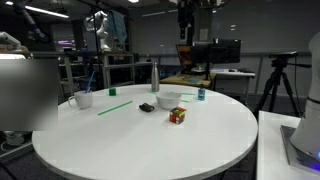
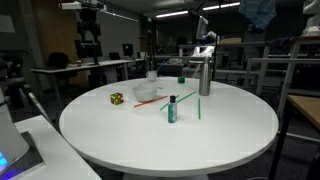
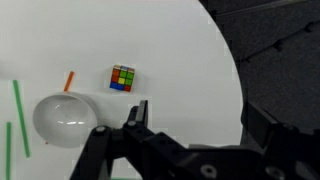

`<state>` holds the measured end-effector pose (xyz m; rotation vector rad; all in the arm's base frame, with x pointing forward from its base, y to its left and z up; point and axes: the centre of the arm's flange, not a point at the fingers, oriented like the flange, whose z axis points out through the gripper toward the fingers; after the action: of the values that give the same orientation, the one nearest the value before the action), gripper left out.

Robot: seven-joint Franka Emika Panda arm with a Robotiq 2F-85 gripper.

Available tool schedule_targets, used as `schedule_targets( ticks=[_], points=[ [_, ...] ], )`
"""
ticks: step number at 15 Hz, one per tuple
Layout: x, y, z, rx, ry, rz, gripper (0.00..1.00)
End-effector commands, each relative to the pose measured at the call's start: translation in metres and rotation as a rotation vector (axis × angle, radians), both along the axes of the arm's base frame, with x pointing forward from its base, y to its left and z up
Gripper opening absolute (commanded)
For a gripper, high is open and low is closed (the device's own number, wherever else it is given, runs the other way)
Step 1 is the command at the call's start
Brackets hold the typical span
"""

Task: Put the Rubik's cube in the bowl

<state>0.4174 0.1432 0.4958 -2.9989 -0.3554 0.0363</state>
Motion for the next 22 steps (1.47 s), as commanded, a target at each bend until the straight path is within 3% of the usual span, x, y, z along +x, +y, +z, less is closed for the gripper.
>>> schedule_targets(
  ticks=[1,5,13,22],
  points=[
    [0.029,-0.024,-0.019,-0.109,-0.068,-0.014,1.0],
    [0.057,-0.044,-0.041,-0.159,-0.108,-0.128,1.0],
    [0.078,-0.068,-0.073,-0.173,-0.109,-0.532,1.0],
    [0.085,-0.083,-0.152,-0.196,0.05,-0.601,1.0]
  ],
)
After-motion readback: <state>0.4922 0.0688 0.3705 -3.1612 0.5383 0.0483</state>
